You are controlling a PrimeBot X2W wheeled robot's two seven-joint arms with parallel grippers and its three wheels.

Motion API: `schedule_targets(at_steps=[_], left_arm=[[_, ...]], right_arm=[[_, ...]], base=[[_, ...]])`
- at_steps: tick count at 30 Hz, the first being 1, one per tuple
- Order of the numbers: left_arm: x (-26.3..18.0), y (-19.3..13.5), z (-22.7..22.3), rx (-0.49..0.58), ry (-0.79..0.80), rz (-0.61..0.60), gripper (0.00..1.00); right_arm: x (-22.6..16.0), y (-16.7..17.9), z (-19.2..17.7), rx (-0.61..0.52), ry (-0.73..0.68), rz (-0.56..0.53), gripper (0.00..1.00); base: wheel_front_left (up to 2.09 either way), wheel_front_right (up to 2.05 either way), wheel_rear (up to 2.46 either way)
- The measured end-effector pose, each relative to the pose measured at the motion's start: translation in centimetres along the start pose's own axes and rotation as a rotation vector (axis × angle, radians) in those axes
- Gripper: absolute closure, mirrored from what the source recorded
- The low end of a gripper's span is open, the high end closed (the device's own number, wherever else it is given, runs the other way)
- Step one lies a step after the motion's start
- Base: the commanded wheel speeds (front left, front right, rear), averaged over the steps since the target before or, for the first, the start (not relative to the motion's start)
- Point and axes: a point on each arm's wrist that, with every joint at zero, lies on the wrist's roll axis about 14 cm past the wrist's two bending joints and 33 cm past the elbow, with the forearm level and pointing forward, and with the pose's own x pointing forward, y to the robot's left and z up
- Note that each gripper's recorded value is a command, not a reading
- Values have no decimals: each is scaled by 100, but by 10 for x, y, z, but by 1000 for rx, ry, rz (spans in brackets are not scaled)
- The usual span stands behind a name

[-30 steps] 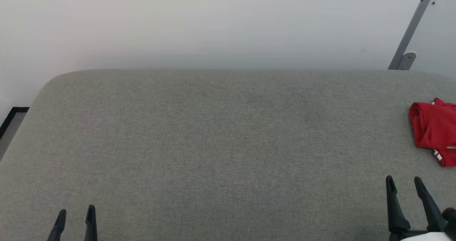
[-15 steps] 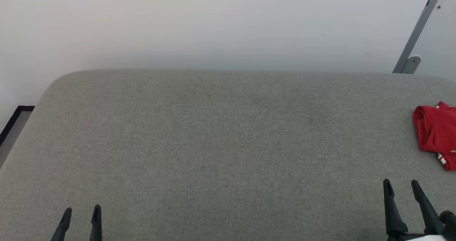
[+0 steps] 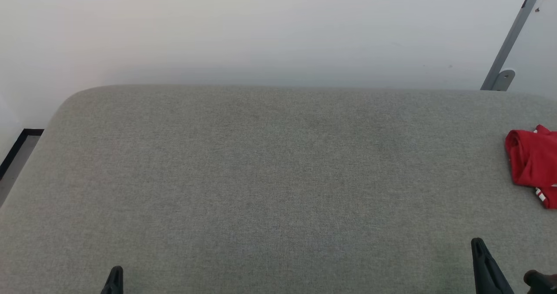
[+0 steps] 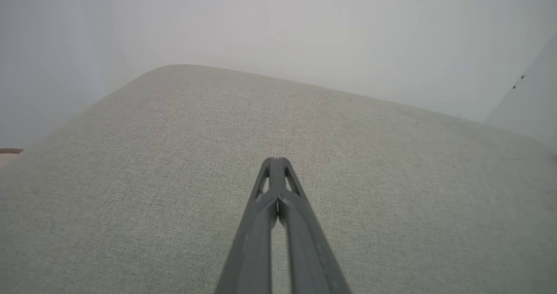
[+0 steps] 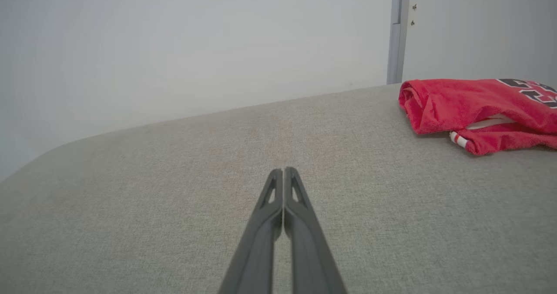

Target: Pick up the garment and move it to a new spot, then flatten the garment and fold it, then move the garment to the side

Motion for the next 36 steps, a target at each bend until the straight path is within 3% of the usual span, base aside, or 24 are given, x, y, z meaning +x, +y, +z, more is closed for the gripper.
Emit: schedule_targets(at_steps=[36], left_arm=[[42, -8, 8, -561, -1, 51, 100]], right_arm=[[23, -4, 9, 558, 1, -79, 100]], base=[[0, 0, 0]])
